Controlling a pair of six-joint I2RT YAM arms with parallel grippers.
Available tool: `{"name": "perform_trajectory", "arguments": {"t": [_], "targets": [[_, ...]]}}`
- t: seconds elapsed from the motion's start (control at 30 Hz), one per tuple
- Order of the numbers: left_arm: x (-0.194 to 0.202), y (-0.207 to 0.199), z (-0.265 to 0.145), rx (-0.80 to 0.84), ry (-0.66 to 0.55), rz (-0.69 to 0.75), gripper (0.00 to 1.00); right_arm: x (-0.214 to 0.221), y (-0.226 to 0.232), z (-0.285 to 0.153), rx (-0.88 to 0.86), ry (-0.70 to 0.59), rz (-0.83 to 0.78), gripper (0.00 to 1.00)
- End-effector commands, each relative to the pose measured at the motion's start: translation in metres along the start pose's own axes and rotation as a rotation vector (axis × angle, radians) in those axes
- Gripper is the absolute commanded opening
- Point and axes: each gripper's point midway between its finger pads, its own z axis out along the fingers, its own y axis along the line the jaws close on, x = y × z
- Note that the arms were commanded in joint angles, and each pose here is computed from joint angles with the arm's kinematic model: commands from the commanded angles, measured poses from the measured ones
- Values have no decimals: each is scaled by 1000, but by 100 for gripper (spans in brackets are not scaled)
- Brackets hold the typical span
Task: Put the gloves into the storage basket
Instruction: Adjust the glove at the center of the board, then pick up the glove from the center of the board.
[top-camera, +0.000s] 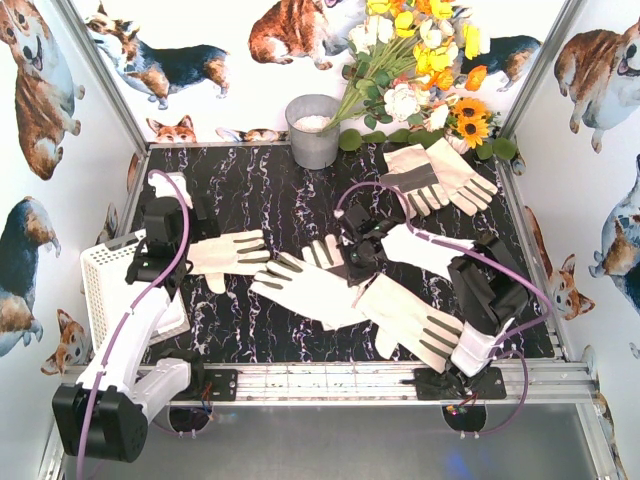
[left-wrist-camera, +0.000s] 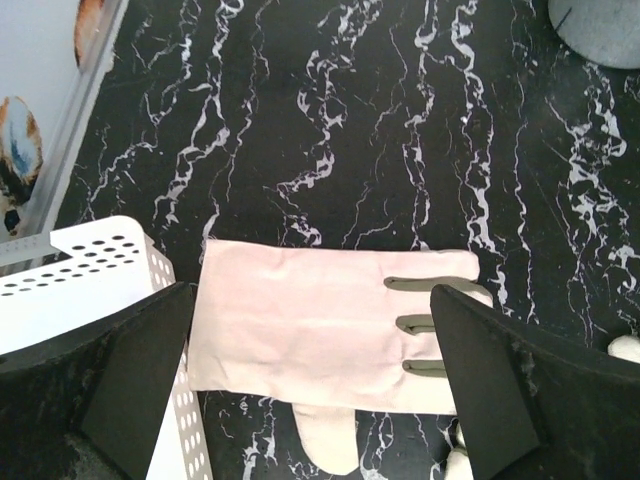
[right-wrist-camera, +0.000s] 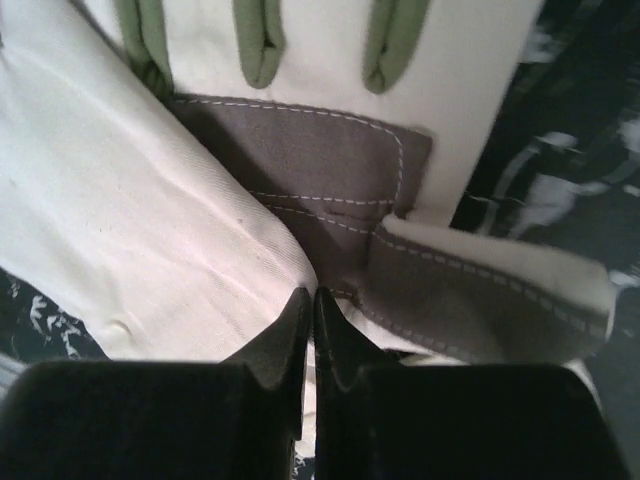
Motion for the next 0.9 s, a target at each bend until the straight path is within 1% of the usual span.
{"name": "perform_trajectory", "arguments": {"t": [0.0,0.07,0.23,0.33,0.43,0.63,0.87], "targets": [[-5,-6,1,35,2,-20,100,-16,-38,-22,204,-110,135,0],[-4,-11,2,61,1,-31,100,-18,-57,-30,271,-130,191,0],[0,-20,4,102,19,-52,100,-19,-100,-51,319,-163,314,0],[-1,-26,3,133,16,-65,100,-20,-124,-67,346,-184,350,0],[-1,-30,3,156,18,-76,100,-23,-137,-84,362,-212,361,0],[-3,-36,0,185,18,-94,100,-39,-130,-117,327,-310,319,0],[-7,-40,-12,216,-7,-108,100,-58,-96,-152,174,-417,276,0]]}}
